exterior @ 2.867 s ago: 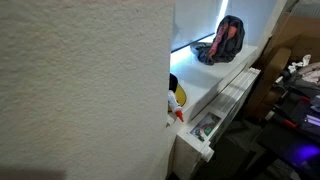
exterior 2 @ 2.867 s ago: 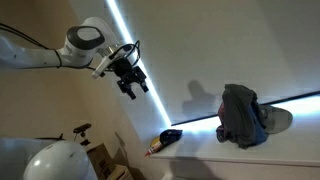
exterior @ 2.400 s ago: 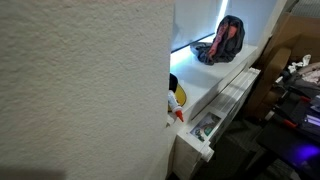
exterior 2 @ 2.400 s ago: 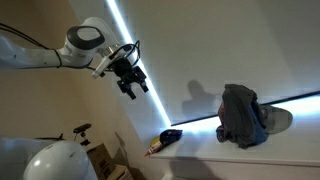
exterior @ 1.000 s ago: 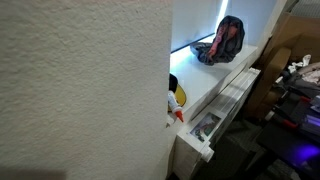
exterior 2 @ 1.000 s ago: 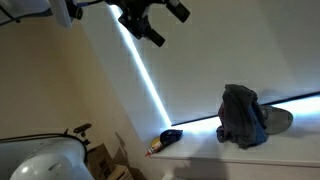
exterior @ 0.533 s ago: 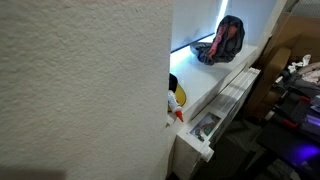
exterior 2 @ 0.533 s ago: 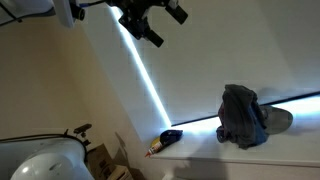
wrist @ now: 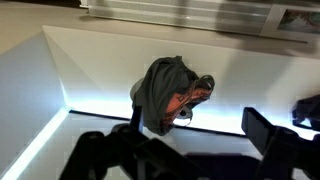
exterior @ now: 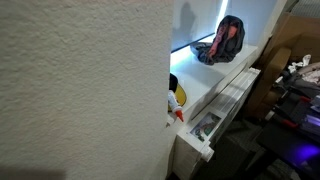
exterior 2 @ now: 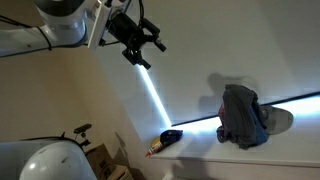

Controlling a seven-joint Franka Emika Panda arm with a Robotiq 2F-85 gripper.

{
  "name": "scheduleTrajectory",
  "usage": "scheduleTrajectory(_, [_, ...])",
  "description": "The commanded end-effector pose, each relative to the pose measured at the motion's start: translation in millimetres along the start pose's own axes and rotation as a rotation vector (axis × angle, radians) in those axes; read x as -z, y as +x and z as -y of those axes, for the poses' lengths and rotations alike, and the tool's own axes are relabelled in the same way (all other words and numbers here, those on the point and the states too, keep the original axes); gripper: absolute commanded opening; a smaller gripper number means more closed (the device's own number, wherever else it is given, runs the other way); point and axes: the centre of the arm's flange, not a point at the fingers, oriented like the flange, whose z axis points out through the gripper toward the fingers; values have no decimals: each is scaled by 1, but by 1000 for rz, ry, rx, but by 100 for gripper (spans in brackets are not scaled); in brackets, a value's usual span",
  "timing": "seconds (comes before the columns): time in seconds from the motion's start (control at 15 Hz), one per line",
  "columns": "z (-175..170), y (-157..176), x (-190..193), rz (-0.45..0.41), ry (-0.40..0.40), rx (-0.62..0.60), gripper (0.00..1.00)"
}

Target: Place the t-shirt on the left side of the windowsill

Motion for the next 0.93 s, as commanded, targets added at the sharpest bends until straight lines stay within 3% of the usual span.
scheduleTrajectory(0.0, [-9, -15, -29, 124, 41, 118, 100])
scheduleTrajectory(0.07, [5, 1, -16, 69, 20, 66, 100])
scheduleTrajectory(0.2, [-4, -8, -26, 103, 48, 87, 100])
scheduleTrajectory(0.33, [-10, -9, -28, 80, 35, 47, 100])
scheduleTrajectory(0.6, [-62, 57, -66, -36, -32, -205, 100])
scheduleTrajectory(0.87, [-104, 106, -105, -33, -49, -342, 100])
